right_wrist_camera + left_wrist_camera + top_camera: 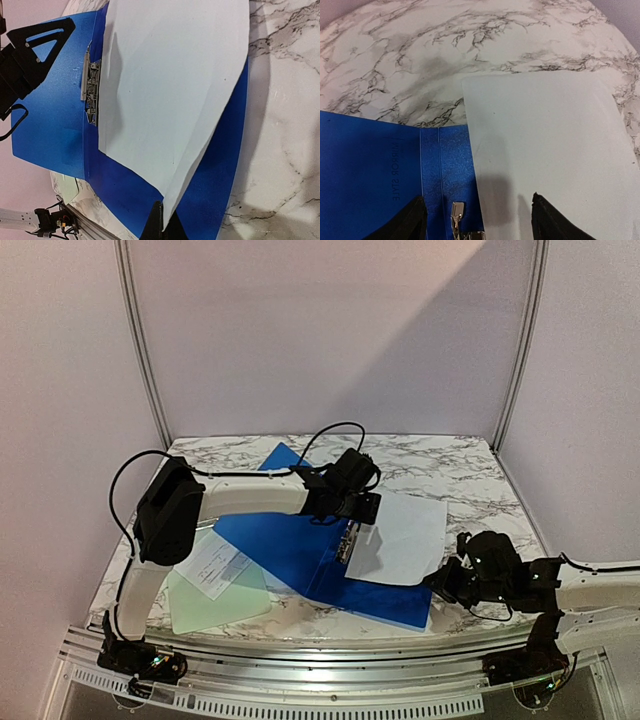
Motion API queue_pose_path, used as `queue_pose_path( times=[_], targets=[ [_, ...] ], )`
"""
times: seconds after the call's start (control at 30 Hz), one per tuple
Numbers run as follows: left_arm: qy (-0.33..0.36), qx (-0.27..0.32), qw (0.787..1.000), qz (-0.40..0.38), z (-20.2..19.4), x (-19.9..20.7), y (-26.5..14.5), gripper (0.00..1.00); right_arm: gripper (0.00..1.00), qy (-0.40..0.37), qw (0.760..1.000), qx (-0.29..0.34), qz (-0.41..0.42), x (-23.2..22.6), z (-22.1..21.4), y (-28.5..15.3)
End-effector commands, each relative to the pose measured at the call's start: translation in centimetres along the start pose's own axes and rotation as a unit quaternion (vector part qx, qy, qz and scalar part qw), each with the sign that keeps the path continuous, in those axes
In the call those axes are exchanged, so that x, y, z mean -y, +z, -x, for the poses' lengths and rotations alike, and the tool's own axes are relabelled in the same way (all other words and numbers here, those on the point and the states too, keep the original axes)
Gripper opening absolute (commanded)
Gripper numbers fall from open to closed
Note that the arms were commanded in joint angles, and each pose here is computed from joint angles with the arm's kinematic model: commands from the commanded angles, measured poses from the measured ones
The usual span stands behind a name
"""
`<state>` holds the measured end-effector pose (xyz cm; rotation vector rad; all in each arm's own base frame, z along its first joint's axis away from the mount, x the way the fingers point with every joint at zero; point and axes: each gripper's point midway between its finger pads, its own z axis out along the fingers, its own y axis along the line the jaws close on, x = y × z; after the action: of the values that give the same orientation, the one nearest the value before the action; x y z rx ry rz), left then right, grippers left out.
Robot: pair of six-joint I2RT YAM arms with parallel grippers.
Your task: Put the files into the folder
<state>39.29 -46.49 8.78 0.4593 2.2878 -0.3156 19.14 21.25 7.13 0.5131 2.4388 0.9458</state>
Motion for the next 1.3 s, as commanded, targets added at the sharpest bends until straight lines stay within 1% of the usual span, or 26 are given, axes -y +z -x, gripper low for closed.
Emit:
queue_pose_path(
  times=[0.0,0.43,0.6,0.83,1.27],
  targets=[
    [-0.001,-0.001,1.000,0.011,-0.2,-1.4,0.2,0.72,0.00,0.010,1.000,-0.002,0.007,-0.5,-0.6,0.2],
    [-0.005,0.000,1.000,0.018,-0.9,-2.1,-0.4,0.71,0.00,0.008,1.000,-0.017,0.024,-0.9,-2.5,-0.2],
    [-0.005,0.003,1.000,0.021,-1.0,-2.5,-0.7,0.71,0.00,0.028,0.998,0.018,0.048,-0.4,-1.4,-0.9],
    [-0.006,0.004,1.000,0.022,-0.9,-2.5,-0.8,0.71,0.00,0.042,0.998,-0.004,0.043,-0.4,-2.5,-0.1],
    [-0.005,0.003,1.000,0.024,-1.0,-2.6,-1.0,0.71,0.00,0.025,0.999,-0.020,0.033,-1.5,-3.9,0.6]
  ],
)
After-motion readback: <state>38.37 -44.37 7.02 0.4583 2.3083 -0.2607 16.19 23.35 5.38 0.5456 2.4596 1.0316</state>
